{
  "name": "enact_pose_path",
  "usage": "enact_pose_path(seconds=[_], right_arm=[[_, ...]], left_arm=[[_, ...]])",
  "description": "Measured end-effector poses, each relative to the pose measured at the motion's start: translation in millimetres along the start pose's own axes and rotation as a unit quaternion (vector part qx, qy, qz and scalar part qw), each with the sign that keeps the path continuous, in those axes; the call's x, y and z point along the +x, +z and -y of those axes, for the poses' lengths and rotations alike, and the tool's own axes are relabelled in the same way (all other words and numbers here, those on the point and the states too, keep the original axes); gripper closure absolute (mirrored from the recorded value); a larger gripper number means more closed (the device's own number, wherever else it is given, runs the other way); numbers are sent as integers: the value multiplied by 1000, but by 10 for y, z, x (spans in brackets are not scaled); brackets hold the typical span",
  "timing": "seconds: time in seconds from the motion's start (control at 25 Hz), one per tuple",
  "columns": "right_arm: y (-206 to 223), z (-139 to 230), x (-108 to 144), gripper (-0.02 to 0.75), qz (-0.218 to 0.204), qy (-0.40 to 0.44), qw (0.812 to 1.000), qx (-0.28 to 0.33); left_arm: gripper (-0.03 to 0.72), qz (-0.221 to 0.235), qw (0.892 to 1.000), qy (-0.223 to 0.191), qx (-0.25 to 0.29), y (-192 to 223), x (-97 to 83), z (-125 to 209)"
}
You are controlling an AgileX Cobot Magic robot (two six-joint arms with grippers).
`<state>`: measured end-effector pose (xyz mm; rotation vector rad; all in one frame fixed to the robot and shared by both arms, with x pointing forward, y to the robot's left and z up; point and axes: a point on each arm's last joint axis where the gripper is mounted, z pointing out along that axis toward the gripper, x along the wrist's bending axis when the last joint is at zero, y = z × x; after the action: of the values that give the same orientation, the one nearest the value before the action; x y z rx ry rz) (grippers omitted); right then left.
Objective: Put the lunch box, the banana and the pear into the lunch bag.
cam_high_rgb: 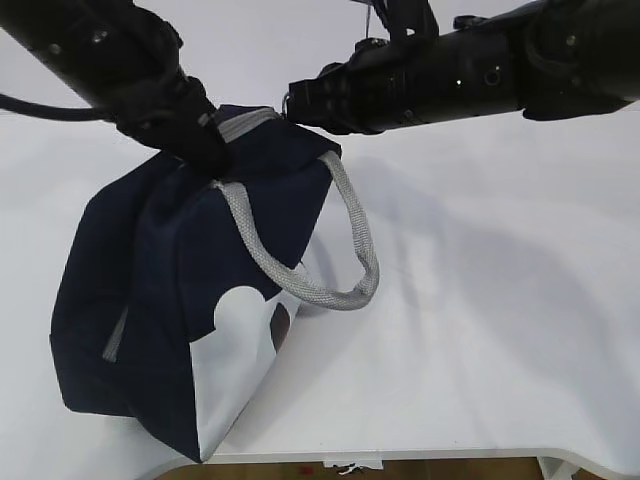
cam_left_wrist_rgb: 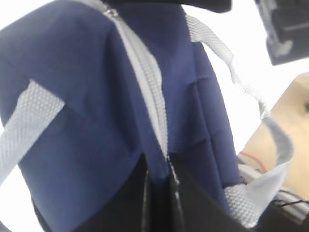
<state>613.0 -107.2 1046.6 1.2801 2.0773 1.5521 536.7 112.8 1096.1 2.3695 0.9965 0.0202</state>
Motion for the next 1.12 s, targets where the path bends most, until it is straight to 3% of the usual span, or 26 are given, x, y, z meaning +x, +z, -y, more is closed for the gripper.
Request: enact_pose_path(seconds=[0.44,0.64,1.12], right_arm=[[-151,-338,55,737,24,-39,998,-38],[-178,-385,69,737,24,-26,998,-45],[-241,-440,23,737,39,-22,997,-58]], left_arm=[[676,-21,995,87,-45,-242,-25,-226],[676,-13,994,103,-24,-209,-22,-202],[676,-14,991,129,-32,-248,-33,-240]])
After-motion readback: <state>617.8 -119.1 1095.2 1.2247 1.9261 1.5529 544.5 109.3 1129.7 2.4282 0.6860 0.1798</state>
